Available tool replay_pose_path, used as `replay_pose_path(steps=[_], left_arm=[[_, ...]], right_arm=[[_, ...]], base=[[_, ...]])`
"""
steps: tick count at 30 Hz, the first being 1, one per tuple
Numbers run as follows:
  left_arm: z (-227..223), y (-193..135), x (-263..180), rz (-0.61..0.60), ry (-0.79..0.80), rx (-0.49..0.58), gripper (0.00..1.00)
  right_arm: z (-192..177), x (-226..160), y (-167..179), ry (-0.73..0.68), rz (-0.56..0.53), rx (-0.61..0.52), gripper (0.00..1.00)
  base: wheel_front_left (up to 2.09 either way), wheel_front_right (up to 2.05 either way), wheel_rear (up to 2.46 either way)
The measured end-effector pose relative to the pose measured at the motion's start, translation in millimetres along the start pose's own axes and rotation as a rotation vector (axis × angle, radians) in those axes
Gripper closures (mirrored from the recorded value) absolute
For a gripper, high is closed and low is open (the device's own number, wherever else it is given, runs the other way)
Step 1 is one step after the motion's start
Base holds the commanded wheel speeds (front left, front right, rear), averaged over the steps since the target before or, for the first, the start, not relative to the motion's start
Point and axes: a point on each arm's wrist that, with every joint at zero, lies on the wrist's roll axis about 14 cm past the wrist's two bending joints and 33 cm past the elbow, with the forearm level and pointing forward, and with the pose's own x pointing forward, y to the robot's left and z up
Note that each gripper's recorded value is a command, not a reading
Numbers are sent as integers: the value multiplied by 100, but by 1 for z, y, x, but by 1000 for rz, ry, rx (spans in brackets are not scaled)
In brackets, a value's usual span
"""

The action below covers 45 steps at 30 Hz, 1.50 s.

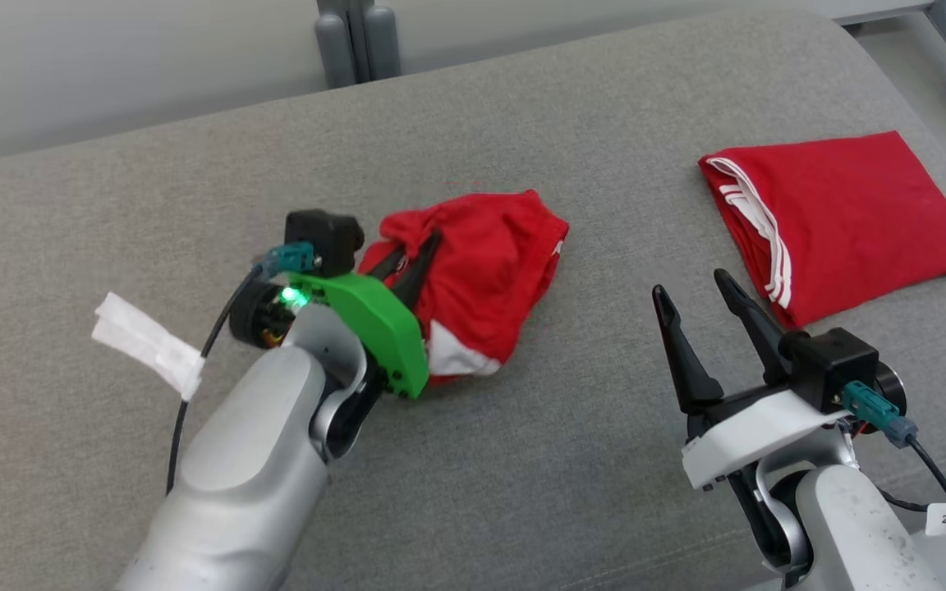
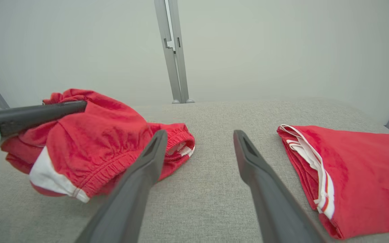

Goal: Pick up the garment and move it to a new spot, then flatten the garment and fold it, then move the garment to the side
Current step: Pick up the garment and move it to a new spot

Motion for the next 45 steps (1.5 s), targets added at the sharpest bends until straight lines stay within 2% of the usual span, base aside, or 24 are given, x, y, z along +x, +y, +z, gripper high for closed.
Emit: replay_pose_path(steps=[2,3,4,5,9,15,21,25,37,45], left_arm=[[-27,20,-2,53,62,-2,100],[-40,28,-4,79,94,4,93],[-48,36,-6,97,110,23,9],[-52,40,-8,109,117,40,0],[-58,57,-17,163,98,64,0],[-20,74,-38,230,-89,52,0],[14,95,-86,351,-263,15,0],[42,105,-128,433,-393,32,0],[29,107,-234,623,-503,78,0],[7,115,-264,706,-491,48,0]], right_arm=[[-6,1,-3,16,-11,1,0],[-10,1,-4,26,-16,3,0],[-12,2,-4,32,-18,5,0],[-14,3,-4,36,-16,6,0],[-18,7,1,44,-3,12,0],[-15,12,11,31,29,19,0],[-10,9,19,19,50,26,0],[-5,7,22,9,61,25,0],[-8,-9,12,19,24,33,0],[-9,-9,20,28,45,34,0]], base=[[0,0,0],[0,0,0],[0,0,0],[0,0,0],[0,0,0],[0,0,0],[0,0,0],[0,0,0],[0,0,0],[0,0,0]])
